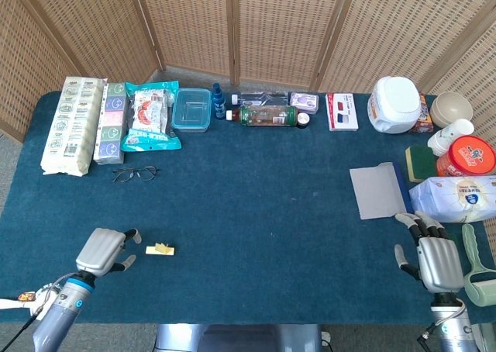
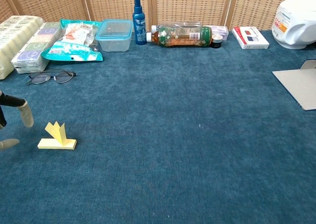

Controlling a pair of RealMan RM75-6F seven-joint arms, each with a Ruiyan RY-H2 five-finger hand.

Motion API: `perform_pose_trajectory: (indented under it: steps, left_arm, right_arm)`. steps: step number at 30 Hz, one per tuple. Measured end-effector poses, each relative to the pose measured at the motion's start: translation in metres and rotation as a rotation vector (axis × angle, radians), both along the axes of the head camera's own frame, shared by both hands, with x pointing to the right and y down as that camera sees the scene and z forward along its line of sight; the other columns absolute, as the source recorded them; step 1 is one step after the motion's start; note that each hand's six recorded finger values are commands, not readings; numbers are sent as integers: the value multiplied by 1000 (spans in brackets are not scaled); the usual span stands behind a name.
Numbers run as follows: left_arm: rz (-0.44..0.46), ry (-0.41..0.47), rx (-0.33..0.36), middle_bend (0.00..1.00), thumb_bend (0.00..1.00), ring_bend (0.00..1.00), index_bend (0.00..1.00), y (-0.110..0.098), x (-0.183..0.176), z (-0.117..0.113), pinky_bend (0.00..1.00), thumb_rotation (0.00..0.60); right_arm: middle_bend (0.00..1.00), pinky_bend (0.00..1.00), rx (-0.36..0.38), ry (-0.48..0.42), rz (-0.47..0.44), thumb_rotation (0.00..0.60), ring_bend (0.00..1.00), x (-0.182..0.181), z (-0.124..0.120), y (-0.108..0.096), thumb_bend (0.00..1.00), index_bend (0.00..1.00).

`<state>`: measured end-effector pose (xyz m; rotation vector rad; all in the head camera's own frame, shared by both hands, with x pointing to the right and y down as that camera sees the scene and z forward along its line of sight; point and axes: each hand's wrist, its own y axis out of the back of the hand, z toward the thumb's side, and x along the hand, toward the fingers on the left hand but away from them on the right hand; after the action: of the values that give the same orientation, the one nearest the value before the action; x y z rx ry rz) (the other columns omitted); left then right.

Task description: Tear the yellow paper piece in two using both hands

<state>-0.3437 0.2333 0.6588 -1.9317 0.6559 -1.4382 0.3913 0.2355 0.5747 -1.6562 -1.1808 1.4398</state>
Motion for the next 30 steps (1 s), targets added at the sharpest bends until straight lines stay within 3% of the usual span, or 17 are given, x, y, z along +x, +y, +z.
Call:
perform_pose_trajectory:
  steps: [14,30]
  left_arm:
    - [16,-16,-37,1000,281,1000,429,1,13,22,1000,600]
    - [10,-22,-47,1000,281,1000,450,-1,16,30,1000,600]
  right_arm:
    - [276,193,-8,9,7,600,138,3,1,1,472,230]
    - [276,193,-7,14,6,600,135,2,2,-1,473,230]
